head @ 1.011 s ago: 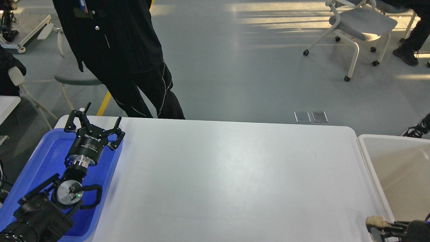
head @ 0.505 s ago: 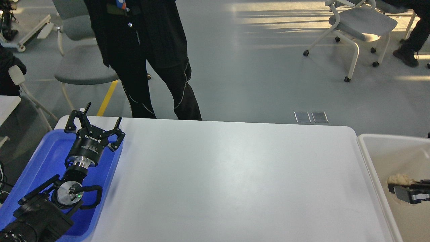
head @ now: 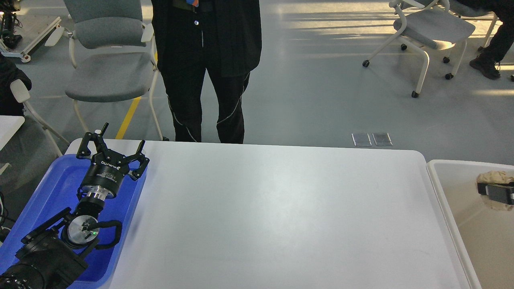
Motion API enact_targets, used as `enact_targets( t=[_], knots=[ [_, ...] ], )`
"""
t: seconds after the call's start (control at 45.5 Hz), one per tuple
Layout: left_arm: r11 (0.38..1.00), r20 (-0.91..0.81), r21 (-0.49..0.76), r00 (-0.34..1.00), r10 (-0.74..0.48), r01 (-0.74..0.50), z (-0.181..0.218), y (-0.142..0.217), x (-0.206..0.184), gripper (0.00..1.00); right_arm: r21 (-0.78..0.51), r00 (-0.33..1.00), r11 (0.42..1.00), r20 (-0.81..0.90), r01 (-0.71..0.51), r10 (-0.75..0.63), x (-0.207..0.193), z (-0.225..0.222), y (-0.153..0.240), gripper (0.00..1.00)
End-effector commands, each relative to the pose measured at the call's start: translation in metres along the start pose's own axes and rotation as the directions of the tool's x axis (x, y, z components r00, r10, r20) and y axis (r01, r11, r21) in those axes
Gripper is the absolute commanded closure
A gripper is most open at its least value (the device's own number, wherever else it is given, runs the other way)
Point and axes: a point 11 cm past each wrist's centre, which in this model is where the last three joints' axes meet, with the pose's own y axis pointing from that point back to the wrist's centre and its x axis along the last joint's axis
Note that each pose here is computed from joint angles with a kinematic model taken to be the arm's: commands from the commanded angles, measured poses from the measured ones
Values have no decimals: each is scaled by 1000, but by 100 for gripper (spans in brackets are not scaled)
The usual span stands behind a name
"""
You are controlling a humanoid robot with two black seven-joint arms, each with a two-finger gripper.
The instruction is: Tidy desktop
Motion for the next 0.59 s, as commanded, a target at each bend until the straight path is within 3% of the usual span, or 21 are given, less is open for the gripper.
enact_targets(
  t=[0.0,0.571],
  knots=[
    [1000,1,1,1000,1,-1,0,0,0,0,-12,1000,1000,10,0,0,5,3,3,100],
    [1000,0,1,1000,0,0,0,0,0,0,6,1000,1000,4,12,-12,4,-4,-8,100]
  ],
)
